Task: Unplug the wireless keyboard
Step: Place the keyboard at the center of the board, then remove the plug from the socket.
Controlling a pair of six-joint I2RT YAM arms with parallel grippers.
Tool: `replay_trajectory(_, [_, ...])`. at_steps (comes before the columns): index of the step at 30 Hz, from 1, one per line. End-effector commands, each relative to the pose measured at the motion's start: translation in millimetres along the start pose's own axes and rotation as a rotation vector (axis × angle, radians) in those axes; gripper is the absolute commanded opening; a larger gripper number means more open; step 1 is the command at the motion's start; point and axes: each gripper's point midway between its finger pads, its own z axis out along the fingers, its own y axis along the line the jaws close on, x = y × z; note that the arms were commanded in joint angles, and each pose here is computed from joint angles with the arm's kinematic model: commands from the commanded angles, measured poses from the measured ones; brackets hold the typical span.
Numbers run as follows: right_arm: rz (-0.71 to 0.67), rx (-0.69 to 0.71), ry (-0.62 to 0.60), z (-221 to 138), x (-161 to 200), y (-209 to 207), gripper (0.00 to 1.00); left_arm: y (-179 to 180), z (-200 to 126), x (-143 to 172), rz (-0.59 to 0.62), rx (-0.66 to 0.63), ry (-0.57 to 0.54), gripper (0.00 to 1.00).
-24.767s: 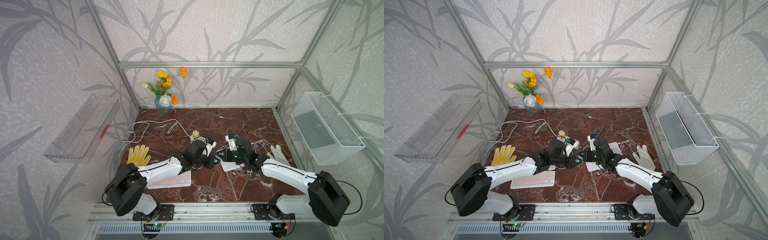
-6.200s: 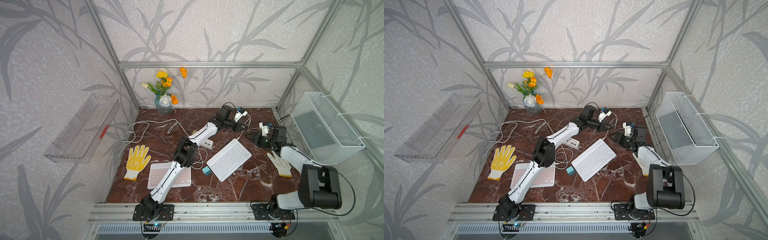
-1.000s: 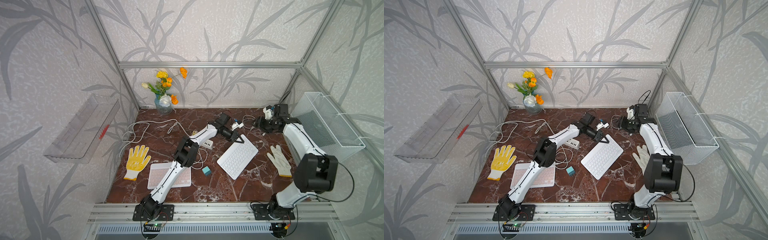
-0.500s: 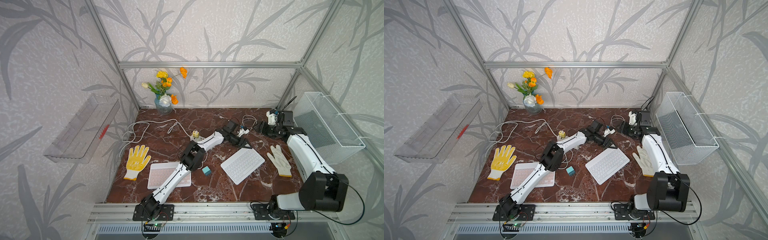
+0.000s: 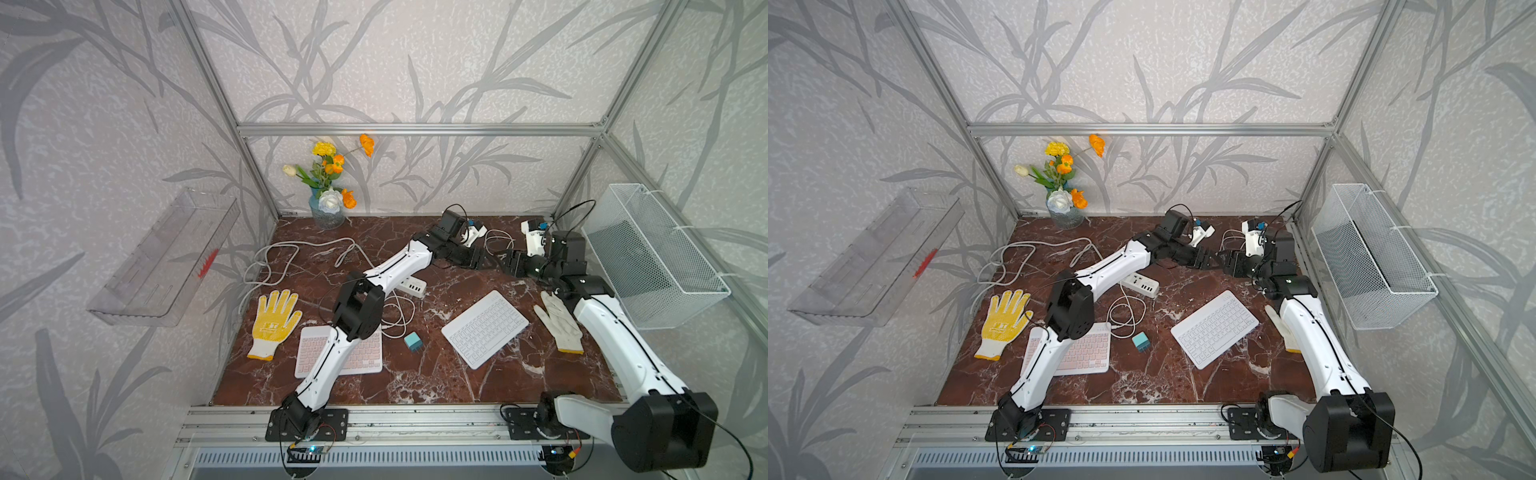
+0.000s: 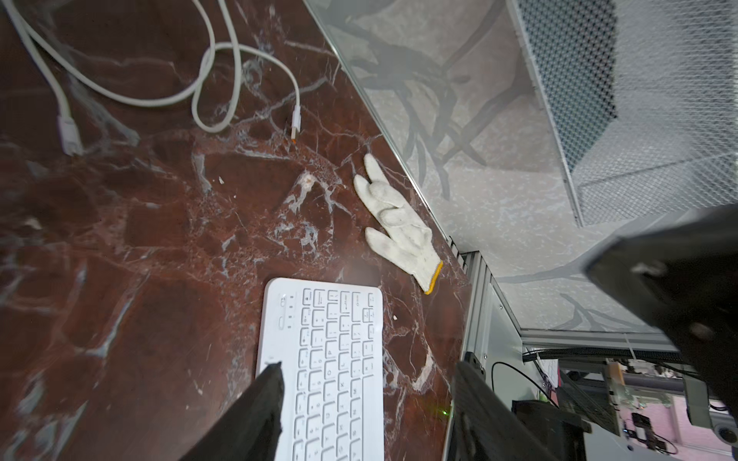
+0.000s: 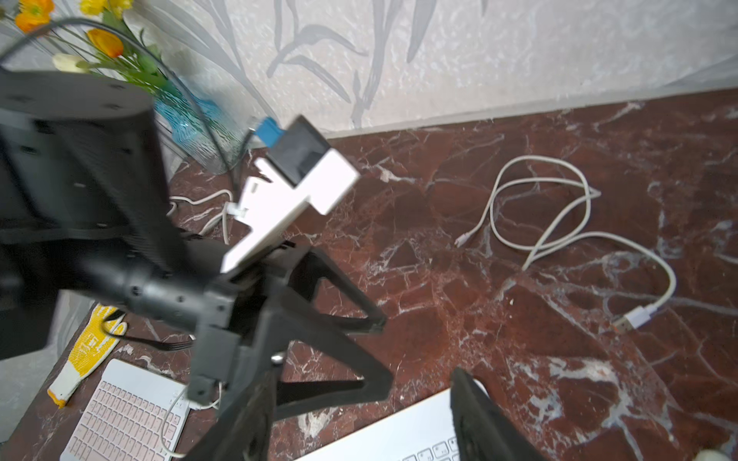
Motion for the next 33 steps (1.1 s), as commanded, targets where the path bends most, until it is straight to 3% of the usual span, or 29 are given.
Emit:
replay_trajectory(1, [-0.119,-0.077,-0.049,1.6,-7.6,24.8,0.69,-6.2,-32.7,0.5,0.06,-0.109,-0.034,0.67])
replay_trajectory(7, [-0.277,-0.17,-0.014,21.3,9.0,63.5,0.69,17.0,-98.8,12.9,0.013,-0.313,-0.109,0.66])
replay_trajectory(13, [-0.398,-0.27,-0.024,44.1,23.9,100.8,0.69,53.4,-170.1,61.7,-0.102,-0.487,-0.147,0.61])
replay_trajectory(20, [-0.464,-0.396,0.03,83.1,52.1,135.8,0.69,88.4,-246.7,96.9,-0.228,-0.629,-0.321,0.59])
replay_trajectory(30, [-0.584,-0.446,0.156,167.2,83.8,172.8,0.7,155.2,-304.9,147.9,-0.418,-0.826,-0.369,0.57])
replay_trajectory(33, [-0.601,-0.456,0.194,191.6,93.6,178.3,0.7,167.9,-310.6,157.3,-0.465,-0.829,-0.392,0.56])
